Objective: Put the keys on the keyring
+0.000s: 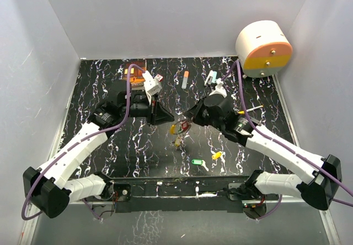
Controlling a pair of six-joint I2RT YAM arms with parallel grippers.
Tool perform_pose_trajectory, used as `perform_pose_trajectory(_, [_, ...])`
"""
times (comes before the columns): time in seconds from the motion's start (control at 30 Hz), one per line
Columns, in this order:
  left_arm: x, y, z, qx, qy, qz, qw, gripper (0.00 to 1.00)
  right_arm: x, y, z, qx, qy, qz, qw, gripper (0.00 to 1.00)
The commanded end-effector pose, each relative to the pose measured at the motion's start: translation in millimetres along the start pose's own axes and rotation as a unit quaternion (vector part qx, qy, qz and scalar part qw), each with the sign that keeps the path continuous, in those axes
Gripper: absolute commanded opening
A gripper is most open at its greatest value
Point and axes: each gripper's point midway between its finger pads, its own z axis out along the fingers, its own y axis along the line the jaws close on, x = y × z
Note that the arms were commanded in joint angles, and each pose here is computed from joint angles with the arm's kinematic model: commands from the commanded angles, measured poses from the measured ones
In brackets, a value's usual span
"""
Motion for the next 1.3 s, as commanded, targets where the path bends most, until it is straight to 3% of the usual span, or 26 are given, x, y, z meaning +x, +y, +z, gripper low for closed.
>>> perform_pose_trajectory(0.0, [-9,-12,4,0.004,-0.011,-0.065,0.998,0.12,-49,25,-9,0.02,-0.079,0.106,0.991,0.07])
perform_pose_trajectory(0.27, [4,-1,23,-0.02,0.008,-0.076,0.997,0.1,-58,31,-7,0.065,-0.078,0.196,0.975,0.07])
perform_pose_trajectory(0.73, [-1,36,27,-0.085,0.021,0.036,0.996,0.17,-42,43,-14,0.042,-0.027,0.213,0.976,0.07])
perform_pose_trajectory(0.93, [-12,22,34,-0.041,0.002,0.044,0.998,0.23,-41,41,-17,0.042,-0.026,0.22,0.974,0.07])
perform_pose_trajectory(1.27, [-12,-5,35,0.017,0.0,0.079,0.997,0.22,-37,40,-13,0.043,-0.02,0.224,0.973,0.07])
